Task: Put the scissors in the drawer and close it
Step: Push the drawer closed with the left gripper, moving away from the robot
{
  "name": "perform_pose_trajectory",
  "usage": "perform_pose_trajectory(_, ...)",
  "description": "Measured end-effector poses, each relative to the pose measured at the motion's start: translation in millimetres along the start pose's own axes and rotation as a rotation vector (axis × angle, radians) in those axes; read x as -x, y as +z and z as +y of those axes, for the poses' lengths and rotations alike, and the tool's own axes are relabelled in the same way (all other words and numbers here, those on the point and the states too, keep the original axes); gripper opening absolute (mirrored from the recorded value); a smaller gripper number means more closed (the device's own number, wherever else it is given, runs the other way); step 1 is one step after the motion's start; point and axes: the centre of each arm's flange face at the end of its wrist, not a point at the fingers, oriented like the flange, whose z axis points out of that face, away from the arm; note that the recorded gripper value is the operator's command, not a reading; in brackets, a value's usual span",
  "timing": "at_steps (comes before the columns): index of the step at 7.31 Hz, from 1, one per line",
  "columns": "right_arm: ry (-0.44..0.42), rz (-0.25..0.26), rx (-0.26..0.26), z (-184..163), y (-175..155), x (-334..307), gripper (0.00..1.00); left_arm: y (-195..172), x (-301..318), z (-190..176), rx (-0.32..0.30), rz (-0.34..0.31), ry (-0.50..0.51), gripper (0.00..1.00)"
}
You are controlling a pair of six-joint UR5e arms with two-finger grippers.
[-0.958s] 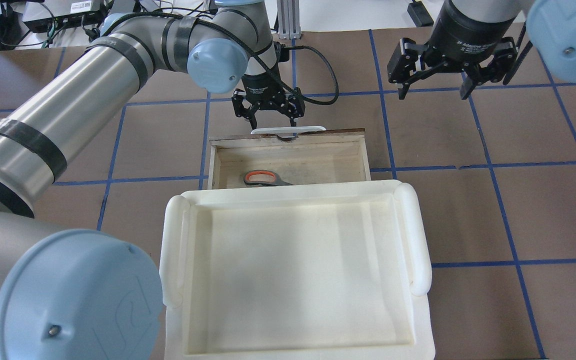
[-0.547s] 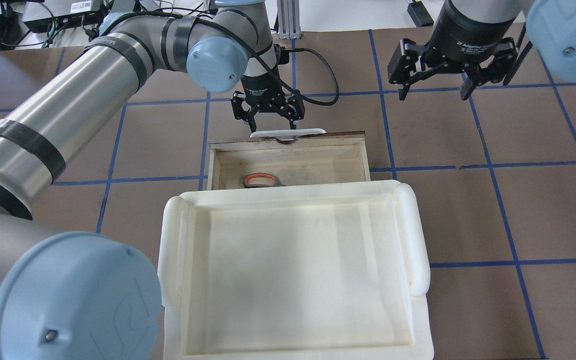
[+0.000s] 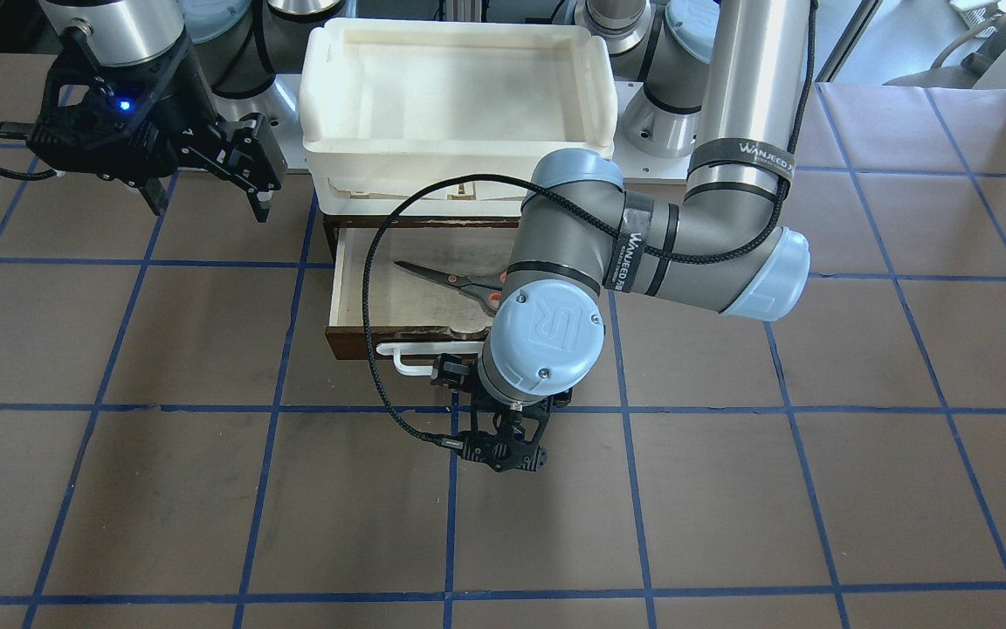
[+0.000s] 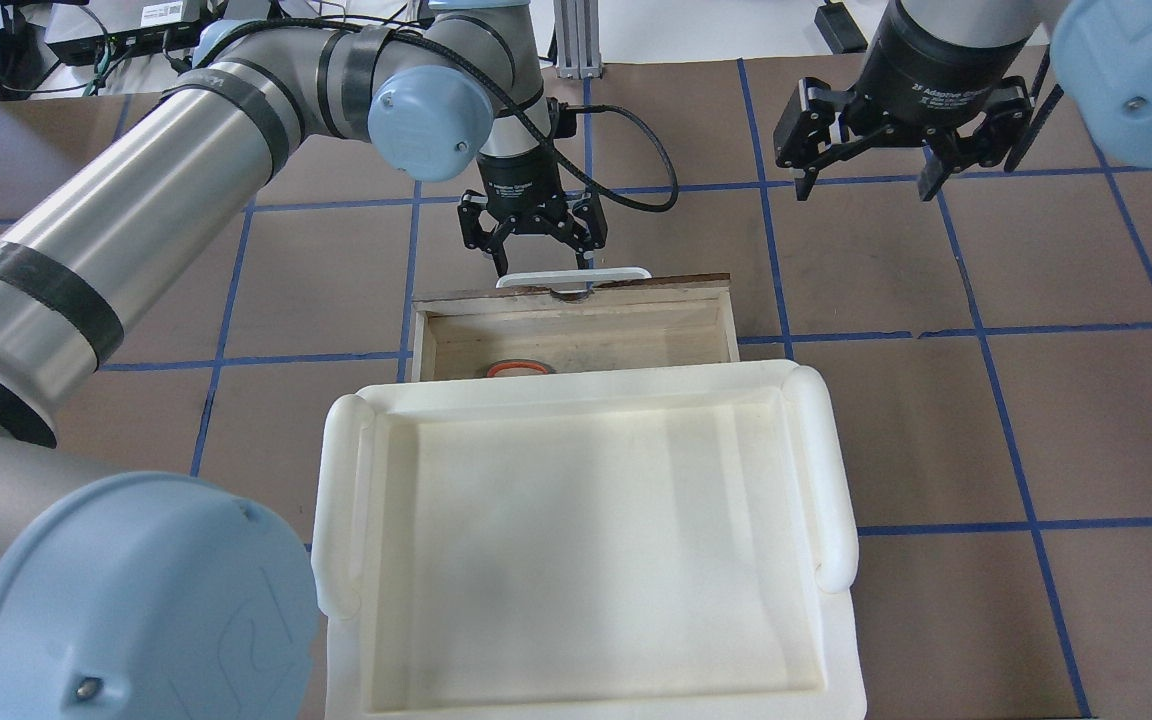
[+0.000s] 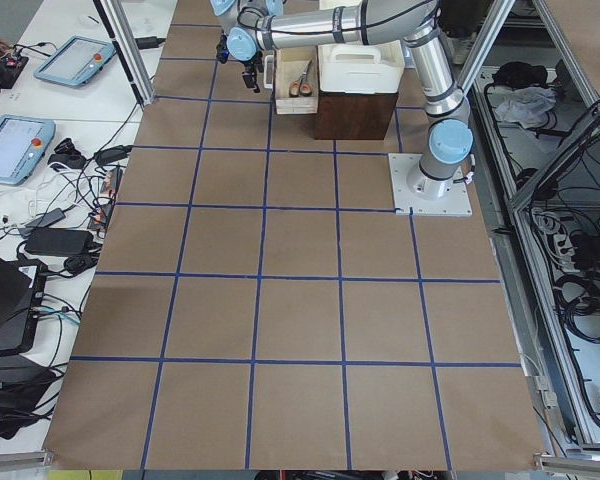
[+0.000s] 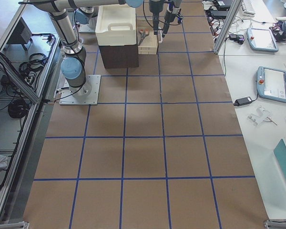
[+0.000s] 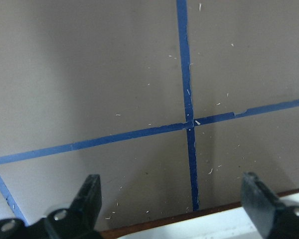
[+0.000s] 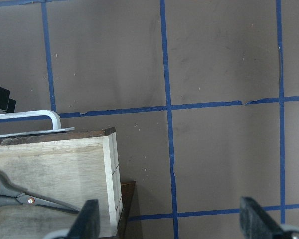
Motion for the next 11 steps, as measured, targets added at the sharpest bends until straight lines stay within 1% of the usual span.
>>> perform_pose_trajectory(4, -0.001, 0.001, 0.0, 0, 0, 0, 1.0, 8, 3, 12, 0.095, -0.017, -0.014, 1.0)
perform_pose_trajectory(6, 0.0, 0.002, 0.001, 0, 0, 0, 1.0, 13, 5, 21, 0.131, -0.023, -0.019, 1.0)
perform_pose_trajectory(7, 0.0, 0.0, 0.001, 0, 0, 0, 1.0, 18, 6, 25, 0.147, -0.024, -0.022, 1.0)
perform_pose_trajectory(9, 0.0, 0.0, 0.002, 0, 0, 0, 1.0, 33, 6, 35, 0.199, -0.019, -0.029, 1.0)
perform_pose_trajectory(11, 0.001, -0.001, 0.002, 0, 1, 0, 1.0, 36, 3, 45, 0.237, -0.016, -0.034, 1.0)
